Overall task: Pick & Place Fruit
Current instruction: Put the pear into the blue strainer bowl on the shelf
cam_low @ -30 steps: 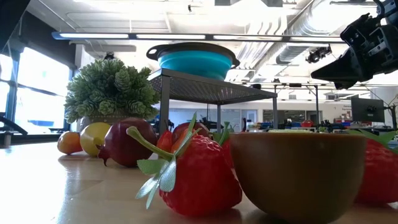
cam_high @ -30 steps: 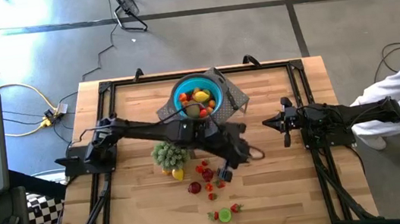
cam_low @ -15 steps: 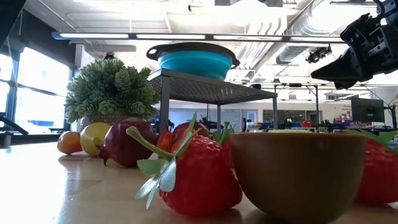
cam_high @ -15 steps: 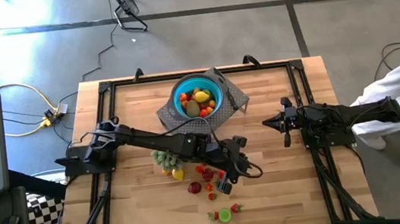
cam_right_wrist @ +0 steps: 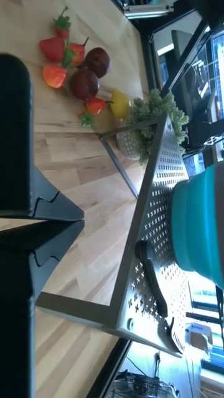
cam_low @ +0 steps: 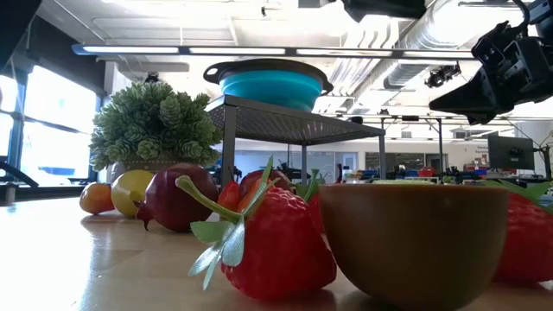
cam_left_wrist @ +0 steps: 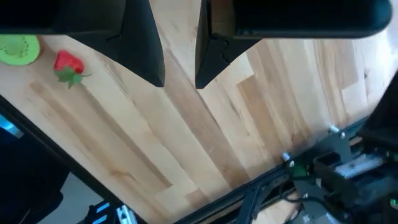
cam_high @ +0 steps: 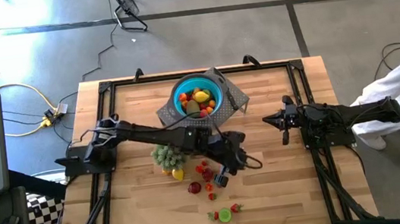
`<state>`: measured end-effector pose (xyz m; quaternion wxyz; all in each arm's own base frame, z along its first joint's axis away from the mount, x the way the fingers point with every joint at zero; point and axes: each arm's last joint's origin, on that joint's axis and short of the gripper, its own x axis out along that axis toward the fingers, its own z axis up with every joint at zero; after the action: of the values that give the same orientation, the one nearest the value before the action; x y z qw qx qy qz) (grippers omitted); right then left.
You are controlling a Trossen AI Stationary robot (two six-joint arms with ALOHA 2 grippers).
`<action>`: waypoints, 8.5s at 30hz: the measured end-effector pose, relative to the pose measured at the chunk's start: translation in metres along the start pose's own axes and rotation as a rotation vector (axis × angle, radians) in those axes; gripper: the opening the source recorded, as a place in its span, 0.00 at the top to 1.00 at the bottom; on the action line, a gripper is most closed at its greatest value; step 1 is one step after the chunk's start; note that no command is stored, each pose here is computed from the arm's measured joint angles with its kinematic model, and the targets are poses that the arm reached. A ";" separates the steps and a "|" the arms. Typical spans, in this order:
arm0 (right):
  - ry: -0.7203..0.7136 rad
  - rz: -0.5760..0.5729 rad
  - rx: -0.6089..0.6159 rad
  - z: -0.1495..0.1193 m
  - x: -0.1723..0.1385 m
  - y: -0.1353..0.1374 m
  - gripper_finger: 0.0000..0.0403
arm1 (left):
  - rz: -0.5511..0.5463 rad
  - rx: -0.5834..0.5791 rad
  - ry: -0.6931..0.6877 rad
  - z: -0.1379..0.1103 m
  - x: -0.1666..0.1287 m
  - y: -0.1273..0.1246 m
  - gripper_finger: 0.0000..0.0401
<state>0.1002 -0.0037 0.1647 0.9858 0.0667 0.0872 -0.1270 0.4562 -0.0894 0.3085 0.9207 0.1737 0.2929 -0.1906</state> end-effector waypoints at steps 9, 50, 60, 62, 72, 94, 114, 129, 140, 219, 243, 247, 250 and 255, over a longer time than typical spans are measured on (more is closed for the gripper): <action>0.000 -0.002 0.004 0.000 0.000 0.000 0.99 | -0.010 -0.043 -0.029 -0.023 -0.006 -0.005 0.79; -0.080 -0.093 0.122 0.007 0.001 -0.002 0.99 | 0.123 -0.055 -0.479 -0.175 -0.239 -0.133 0.79; -0.089 -0.091 0.126 0.008 0.001 -0.001 0.99 | 0.182 -0.337 -0.525 -0.207 -0.248 -0.145 0.79; -0.090 -0.091 0.146 0.008 0.001 -0.001 0.99 | 0.172 -0.408 -0.516 -0.206 -0.244 -0.148 0.79; -0.089 -0.090 0.193 0.008 0.001 -0.001 0.99 | 0.281 -0.679 -0.411 -0.205 -0.211 -0.181 0.79; -0.088 -0.090 0.189 0.008 0.001 -0.001 0.99 | 0.327 -0.938 -0.415 -0.187 -0.162 -0.275 0.99; -0.071 -0.091 0.184 0.006 0.002 -0.002 0.99 | 0.751 -1.229 0.165 -0.174 -0.115 -0.279 1.00; -0.033 -0.101 0.171 0.002 0.002 -0.002 0.99 | 0.724 -1.259 0.208 -0.174 -0.113 -0.283 1.00; -0.021 -0.104 0.166 0.001 0.002 -0.002 0.99 | 0.761 -1.246 0.233 -0.174 -0.111 -0.275 0.74; -0.058 -0.087 0.164 0.005 0.002 -0.002 0.99 | 0.789 -1.108 -0.063 -0.265 -0.060 -0.248 0.38; -0.056 -0.087 0.154 0.005 0.002 -0.002 0.99 | 0.786 -1.051 -0.011 -0.255 -0.043 -0.223 0.38; -0.056 -0.087 0.154 0.005 0.002 -0.002 0.99 | 0.786 -1.051 -0.009 -0.256 -0.043 -0.223 0.39; -0.056 -0.087 0.154 0.005 0.002 -0.002 0.99 | 0.786 -1.049 -0.005 -0.256 -0.043 -0.223 0.42; -0.055 -0.087 0.153 0.005 0.002 -0.002 0.99 | 0.791 -1.043 0.001 -0.257 -0.043 -0.223 0.53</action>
<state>0.1021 -0.0062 0.1688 0.9734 0.1346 0.0528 -0.1779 0.2009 -0.1612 0.0907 0.8846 -0.2010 0.2615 0.3297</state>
